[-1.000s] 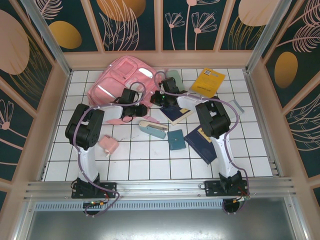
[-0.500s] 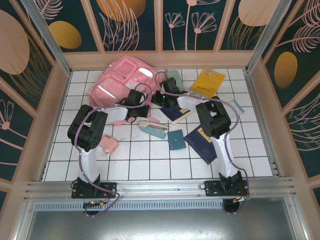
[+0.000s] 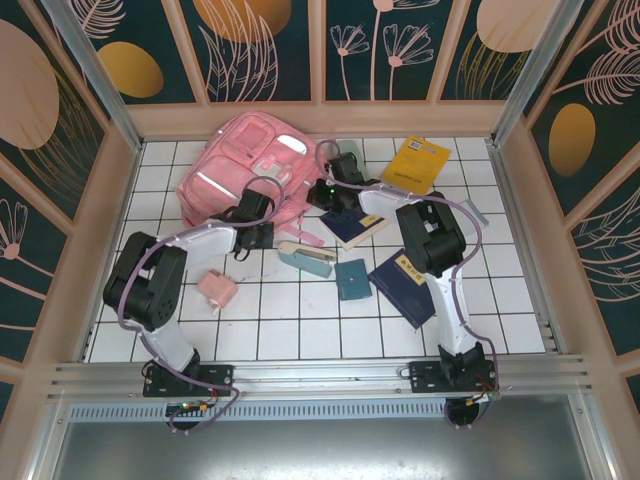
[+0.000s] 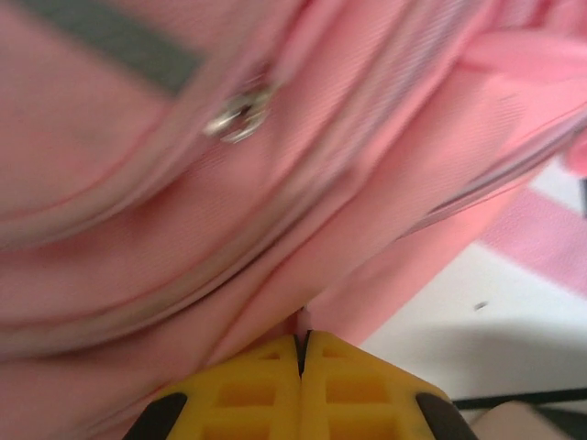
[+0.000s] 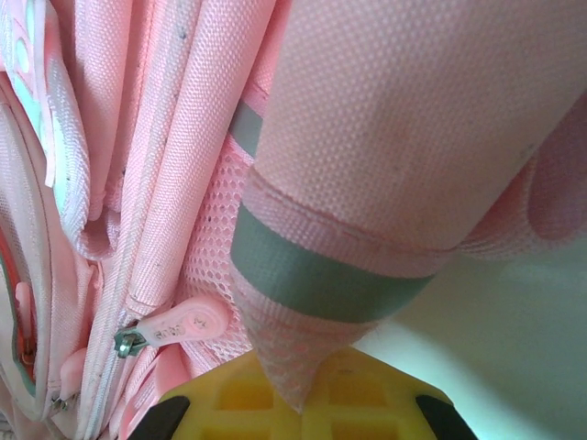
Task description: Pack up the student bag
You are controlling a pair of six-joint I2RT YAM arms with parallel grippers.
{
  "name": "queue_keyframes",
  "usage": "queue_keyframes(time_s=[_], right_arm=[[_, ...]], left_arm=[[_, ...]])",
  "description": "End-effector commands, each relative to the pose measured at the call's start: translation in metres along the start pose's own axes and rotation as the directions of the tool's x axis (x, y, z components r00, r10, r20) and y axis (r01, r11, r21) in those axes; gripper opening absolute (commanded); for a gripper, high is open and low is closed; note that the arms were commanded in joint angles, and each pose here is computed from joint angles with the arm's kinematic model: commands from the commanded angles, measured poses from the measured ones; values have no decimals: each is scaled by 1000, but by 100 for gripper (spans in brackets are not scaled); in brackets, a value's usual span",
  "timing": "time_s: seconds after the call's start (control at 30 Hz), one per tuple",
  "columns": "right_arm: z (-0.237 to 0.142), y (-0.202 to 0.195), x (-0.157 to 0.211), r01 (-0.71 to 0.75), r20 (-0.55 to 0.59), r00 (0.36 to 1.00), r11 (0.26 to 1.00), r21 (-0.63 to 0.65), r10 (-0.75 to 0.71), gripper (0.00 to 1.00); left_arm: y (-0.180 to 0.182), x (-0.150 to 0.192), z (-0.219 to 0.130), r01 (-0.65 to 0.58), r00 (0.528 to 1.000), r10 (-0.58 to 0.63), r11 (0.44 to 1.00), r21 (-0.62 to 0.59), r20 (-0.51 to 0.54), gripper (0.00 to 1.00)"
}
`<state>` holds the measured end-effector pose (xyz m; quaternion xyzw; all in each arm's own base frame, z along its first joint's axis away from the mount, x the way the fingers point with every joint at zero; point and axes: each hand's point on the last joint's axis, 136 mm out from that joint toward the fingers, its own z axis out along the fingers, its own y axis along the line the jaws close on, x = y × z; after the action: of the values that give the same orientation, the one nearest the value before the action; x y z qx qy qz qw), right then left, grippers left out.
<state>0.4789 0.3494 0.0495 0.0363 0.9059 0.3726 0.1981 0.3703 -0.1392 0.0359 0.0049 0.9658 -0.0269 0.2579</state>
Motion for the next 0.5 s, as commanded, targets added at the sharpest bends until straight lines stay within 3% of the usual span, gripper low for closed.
queue_keyframes(time_s=[0.0, 0.23, 0.33, 0.37, 0.47], right_arm=[[-35, -10, -63, -21, 179, 984, 999, 46, 12, 0], [-38, -19, -75, -14, 189, 982, 997, 71, 0, 0], [-40, -11, -75, 6, 174, 985, 999, 49, -15, 0], [-42, -6, -75, 12, 173, 985, 999, 47, -20, 6], [-52, 8, -69, 16, 182, 983, 999, 52, -26, 37]], left_arm=[[64, 48, -15, 5, 990, -41, 968, -252, -138, 0], [94, 53, -39, 19, 988, -73, 931, -364, -137, 0], [57, 35, -43, 27, 995, -41, 989, -148, -93, 0], [43, 26, -47, 41, 997, -46, 997, -72, -63, 0], [8, 1, -61, 63, 998, -63, 991, 115, -5, 0]])
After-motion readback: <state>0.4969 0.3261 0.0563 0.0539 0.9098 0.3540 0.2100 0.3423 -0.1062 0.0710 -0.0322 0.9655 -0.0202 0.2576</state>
